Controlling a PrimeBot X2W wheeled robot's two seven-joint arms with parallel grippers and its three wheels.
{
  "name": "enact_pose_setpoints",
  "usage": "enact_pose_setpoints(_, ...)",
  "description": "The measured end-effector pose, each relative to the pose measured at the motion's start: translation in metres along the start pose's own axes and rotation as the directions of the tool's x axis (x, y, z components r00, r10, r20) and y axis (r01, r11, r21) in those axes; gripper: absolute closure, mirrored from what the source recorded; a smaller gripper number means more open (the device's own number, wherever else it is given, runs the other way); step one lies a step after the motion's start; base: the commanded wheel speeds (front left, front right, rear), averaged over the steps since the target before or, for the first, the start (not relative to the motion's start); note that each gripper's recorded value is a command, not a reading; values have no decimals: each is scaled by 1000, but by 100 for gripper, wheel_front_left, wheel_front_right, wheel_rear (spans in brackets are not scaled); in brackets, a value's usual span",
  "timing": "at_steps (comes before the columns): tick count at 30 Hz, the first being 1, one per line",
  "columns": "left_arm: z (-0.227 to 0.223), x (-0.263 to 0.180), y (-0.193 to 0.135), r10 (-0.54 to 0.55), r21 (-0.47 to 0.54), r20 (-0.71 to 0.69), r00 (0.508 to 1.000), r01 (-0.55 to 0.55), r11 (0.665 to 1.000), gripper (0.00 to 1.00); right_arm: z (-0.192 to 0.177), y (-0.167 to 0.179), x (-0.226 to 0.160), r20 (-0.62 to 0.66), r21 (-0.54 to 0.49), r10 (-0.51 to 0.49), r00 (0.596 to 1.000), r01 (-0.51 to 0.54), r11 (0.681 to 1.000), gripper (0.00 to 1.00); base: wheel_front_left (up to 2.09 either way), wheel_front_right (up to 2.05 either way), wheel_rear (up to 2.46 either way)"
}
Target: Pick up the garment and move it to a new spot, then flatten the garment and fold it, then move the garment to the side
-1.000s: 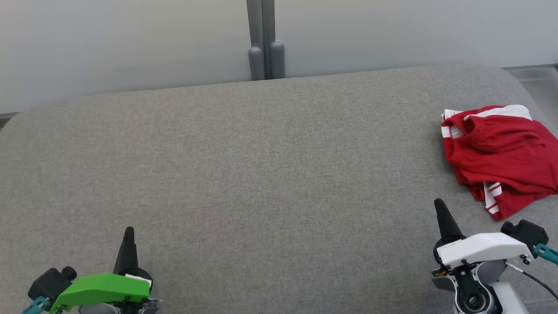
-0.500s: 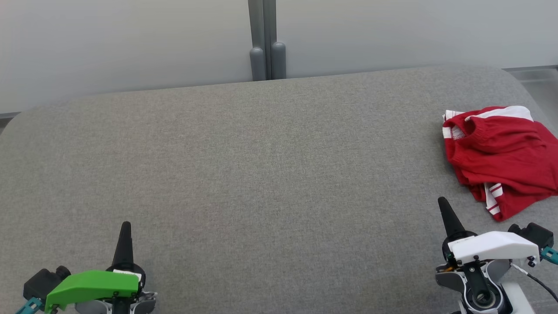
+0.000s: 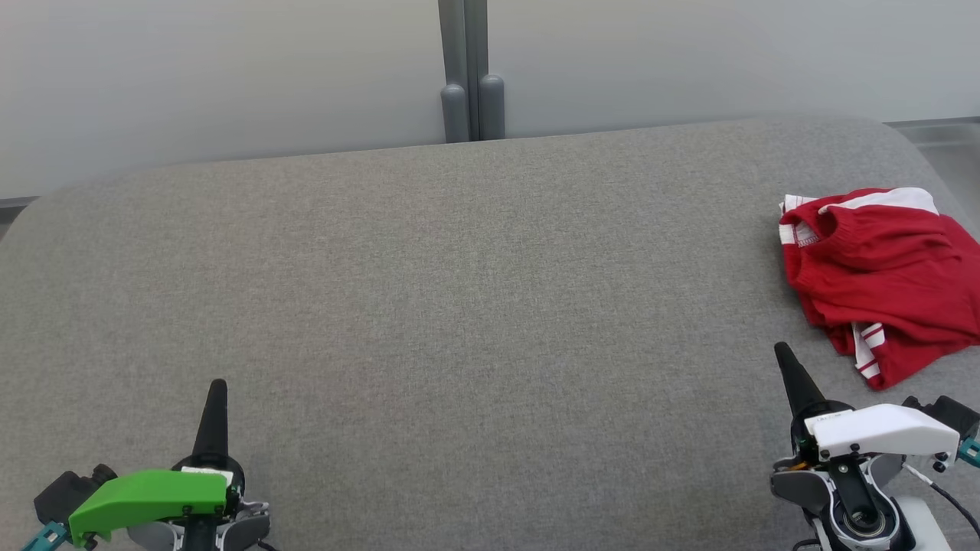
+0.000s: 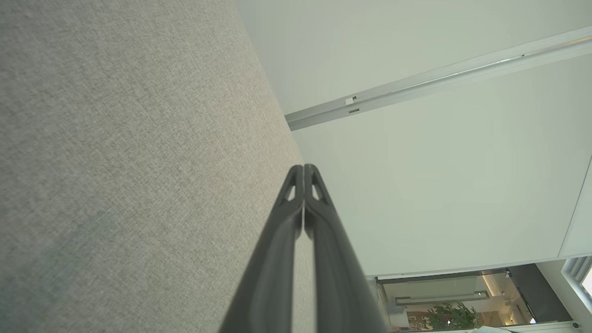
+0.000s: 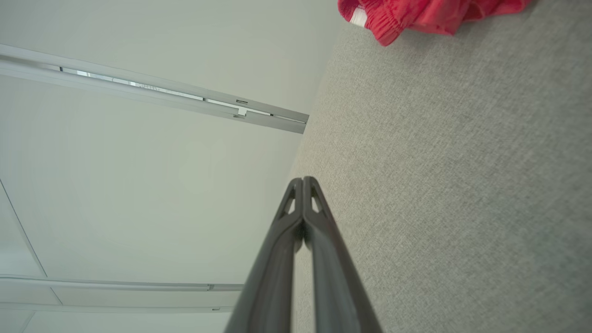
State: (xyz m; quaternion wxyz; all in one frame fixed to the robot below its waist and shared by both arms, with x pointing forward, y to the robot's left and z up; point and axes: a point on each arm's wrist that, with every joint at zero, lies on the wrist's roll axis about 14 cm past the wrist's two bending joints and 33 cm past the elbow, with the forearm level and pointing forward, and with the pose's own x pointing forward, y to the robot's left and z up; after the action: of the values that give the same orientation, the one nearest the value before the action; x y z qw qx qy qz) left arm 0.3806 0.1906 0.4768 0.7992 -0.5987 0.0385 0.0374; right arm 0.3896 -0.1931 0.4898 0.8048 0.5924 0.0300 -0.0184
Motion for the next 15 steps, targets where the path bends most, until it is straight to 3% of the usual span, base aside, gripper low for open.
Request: enact_pose_setpoints(15,6,2,-9,-31,-120,10,999,32,992,100,4,5,1,4,124,21,1000,-21,992,100,0,0,0)
